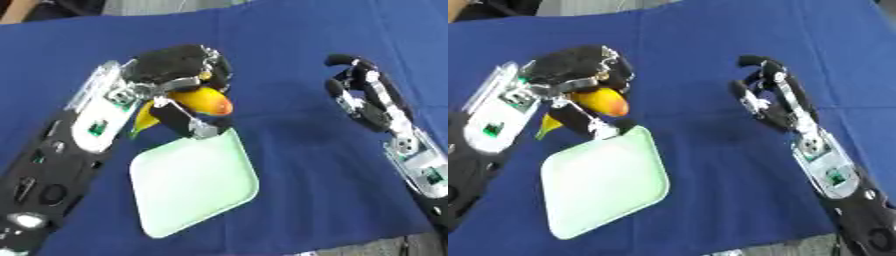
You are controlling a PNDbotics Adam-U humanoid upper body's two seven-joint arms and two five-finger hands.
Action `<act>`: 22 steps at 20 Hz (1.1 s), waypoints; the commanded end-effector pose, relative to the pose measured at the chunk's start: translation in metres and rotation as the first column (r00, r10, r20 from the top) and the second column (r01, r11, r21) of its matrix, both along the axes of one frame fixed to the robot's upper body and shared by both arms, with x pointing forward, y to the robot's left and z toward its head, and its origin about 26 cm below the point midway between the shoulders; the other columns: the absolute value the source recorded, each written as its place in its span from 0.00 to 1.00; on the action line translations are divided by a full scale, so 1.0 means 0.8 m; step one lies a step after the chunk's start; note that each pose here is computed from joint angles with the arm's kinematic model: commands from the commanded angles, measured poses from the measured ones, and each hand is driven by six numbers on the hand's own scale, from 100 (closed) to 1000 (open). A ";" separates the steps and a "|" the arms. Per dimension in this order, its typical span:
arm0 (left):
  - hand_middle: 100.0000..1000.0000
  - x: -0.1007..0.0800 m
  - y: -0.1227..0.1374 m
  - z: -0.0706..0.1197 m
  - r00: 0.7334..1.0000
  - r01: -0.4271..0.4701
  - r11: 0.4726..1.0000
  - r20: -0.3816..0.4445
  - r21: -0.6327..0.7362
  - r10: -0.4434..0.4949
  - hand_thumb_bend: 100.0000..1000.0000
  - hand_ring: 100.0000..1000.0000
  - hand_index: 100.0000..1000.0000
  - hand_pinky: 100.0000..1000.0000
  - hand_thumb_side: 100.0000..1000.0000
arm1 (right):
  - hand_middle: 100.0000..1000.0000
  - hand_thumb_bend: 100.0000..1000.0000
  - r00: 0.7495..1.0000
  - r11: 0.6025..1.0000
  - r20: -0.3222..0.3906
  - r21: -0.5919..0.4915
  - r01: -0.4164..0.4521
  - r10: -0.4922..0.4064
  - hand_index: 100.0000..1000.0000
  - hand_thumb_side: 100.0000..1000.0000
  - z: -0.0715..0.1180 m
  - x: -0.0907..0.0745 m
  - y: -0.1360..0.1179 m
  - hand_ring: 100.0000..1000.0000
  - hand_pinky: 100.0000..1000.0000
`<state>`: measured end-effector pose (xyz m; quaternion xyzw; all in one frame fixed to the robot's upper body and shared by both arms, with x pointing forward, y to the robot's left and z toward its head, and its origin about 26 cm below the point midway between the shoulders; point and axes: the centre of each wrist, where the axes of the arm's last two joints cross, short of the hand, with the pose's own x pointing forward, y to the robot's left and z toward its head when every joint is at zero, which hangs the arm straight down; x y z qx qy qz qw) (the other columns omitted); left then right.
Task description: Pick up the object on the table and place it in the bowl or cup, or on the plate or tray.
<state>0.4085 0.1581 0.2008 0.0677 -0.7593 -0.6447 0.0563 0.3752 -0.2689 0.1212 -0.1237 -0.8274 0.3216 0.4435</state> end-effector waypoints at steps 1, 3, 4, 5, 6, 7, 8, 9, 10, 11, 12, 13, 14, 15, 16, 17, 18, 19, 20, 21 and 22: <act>0.00 -0.001 -0.006 0.002 0.982 0.150 0.957 0.076 0.247 -0.173 0.00 0.00 0.05 0.00 0.33 | 0.74 0.46 0.999 1.000 0.036 0.000 -0.008 0.008 0.85 0.74 0.015 0.002 0.001 0.53 0.31; 0.00 -0.002 -0.009 -0.003 0.982 0.153 0.954 0.067 0.257 -0.176 0.00 0.00 0.05 0.00 0.33 | 0.74 0.46 0.999 1.000 0.039 0.000 -0.010 0.010 0.85 0.74 0.017 0.003 0.001 0.53 0.31; 0.00 -0.002 -0.010 -0.005 0.983 0.153 0.953 0.062 0.262 -0.175 0.00 0.00 0.05 0.00 0.32 | 0.74 0.45 0.999 1.000 0.040 0.000 -0.011 0.011 0.85 0.75 0.017 0.003 0.002 0.53 0.31; 0.00 -0.002 -0.010 -0.009 0.983 0.152 0.951 0.055 0.269 -0.173 0.00 0.00 0.05 0.00 0.32 | 0.74 0.46 0.999 1.000 0.042 0.000 -0.011 0.011 0.85 0.75 0.018 0.003 0.002 0.53 0.31; 0.00 -0.001 -0.009 -0.012 0.984 0.149 0.949 0.049 0.277 -0.169 0.00 0.00 0.05 0.00 0.32 | 0.74 0.46 0.999 1.000 0.044 0.000 -0.012 0.012 0.85 0.75 0.019 0.003 0.002 0.53 0.31; 0.00 -0.001 -0.009 -0.015 0.985 0.146 0.948 0.044 0.283 -0.165 0.00 0.00 0.05 0.00 0.32 | 0.74 0.46 0.999 1.000 0.046 0.000 -0.012 0.012 0.85 0.75 0.019 0.004 0.002 0.53 0.31; 0.00 -0.001 -0.008 -0.019 0.987 0.142 0.946 0.037 0.291 -0.159 0.00 0.00 0.05 0.00 0.30 | 0.74 0.46 0.999 1.000 0.046 0.000 -0.012 0.012 0.85 0.74 0.019 0.004 0.002 0.53 0.31; 0.00 -0.001 -0.006 -0.025 0.988 0.136 0.943 0.026 0.303 -0.151 0.00 0.00 0.05 0.00 0.30 | 0.74 0.46 0.999 1.000 0.047 0.000 -0.012 0.012 0.85 0.74 0.020 0.004 0.002 0.53 0.31; 0.00 0.000 -0.005 -0.031 0.989 0.132 0.940 0.016 0.316 -0.144 0.00 0.00 0.05 0.00 0.29 | 0.74 0.46 0.999 1.000 0.046 -0.001 -0.012 0.012 0.85 0.74 0.020 0.004 0.002 0.53 0.31; 0.00 -0.001 -0.005 -0.038 0.990 0.130 0.936 0.003 0.328 -0.139 0.00 0.00 0.05 0.00 0.29 | 0.74 0.46 0.999 1.000 0.046 -0.002 -0.011 0.011 0.85 0.74 0.019 0.004 0.001 0.53 0.31; 0.00 -0.001 -0.005 -0.045 0.991 0.130 0.932 -0.011 0.339 -0.135 0.00 0.00 0.05 0.00 0.28 | 0.74 0.46 0.999 1.000 0.045 -0.002 -0.010 0.010 0.85 0.74 0.019 0.004 0.001 0.53 0.31; 0.00 -0.002 -0.005 -0.052 0.991 0.133 0.928 -0.025 0.349 -0.133 0.00 0.00 0.05 0.00 0.28 | 0.74 0.46 0.999 1.000 0.044 -0.003 -0.008 0.008 0.85 0.74 0.018 0.003 0.000 0.53 0.31; 0.00 -0.003 -0.006 -0.058 0.991 0.136 0.923 -0.037 0.360 -0.132 0.00 0.00 0.05 0.00 0.27 | 0.74 0.46 0.999 1.000 0.042 -0.004 -0.005 0.005 0.85 0.74 0.018 0.003 -0.002 0.53 0.31; 0.00 -0.004 -0.007 -0.063 0.990 0.140 0.919 -0.048 0.368 -0.132 0.00 0.00 0.05 0.00 0.27 | 0.74 0.46 0.999 1.000 0.040 -0.005 -0.002 0.003 0.85 0.74 0.017 0.003 -0.003 0.53 0.31; 0.00 -0.005 -0.007 -0.068 0.990 0.144 0.916 -0.059 0.374 -0.131 0.00 0.00 0.05 0.00 0.26 | 0.74 0.46 0.999 1.000 0.038 -0.006 0.000 0.000 0.85 0.74 0.016 0.002 -0.004 0.53 0.31; 0.00 -0.007 -0.008 -0.072 0.989 0.149 0.912 -0.068 0.381 -0.133 0.00 0.00 0.05 0.00 0.26 | 0.74 0.46 0.999 1.000 0.034 -0.007 0.003 -0.003 0.85 0.74 0.014 0.002 -0.005 0.53 0.31; 0.00 -0.008 -0.008 -0.075 0.988 0.153 0.910 -0.073 0.386 -0.135 0.00 0.00 0.05 0.00 0.26 | 0.74 0.46 0.999 1.000 0.032 -0.007 0.005 -0.005 0.85 0.74 0.013 0.002 -0.006 0.53 0.31; 0.00 -0.010 -0.009 -0.078 0.987 0.158 0.906 -0.080 0.391 -0.138 0.00 0.00 0.05 0.00 0.26 | 0.74 0.46 1.000 1.000 0.030 -0.008 0.008 -0.008 0.85 0.74 0.012 0.001 -0.007 0.53 0.31; 0.00 -0.011 -0.010 -0.080 0.986 0.163 0.903 -0.086 0.397 -0.140 0.00 0.00 0.05 0.00 0.25 | 0.74 0.46 1.000 1.000 0.029 -0.008 0.009 -0.009 0.85 0.74 0.011 0.001 -0.008 0.53 0.31; 0.00 -0.012 -0.010 -0.083 0.986 0.167 0.900 -0.093 0.403 -0.141 0.00 0.00 0.05 0.00 0.25 | 0.74 0.46 1.000 1.000 0.028 -0.008 0.010 -0.009 0.85 0.74 0.011 0.000 -0.008 0.53 0.31; 0.00 -0.013 -0.010 -0.086 0.985 0.170 0.897 -0.100 0.409 -0.141 0.00 0.00 0.05 0.00 0.25 | 0.74 0.46 1.000 1.000 0.027 -0.008 0.010 -0.009 0.85 0.74 0.010 0.000 -0.008 0.53 0.31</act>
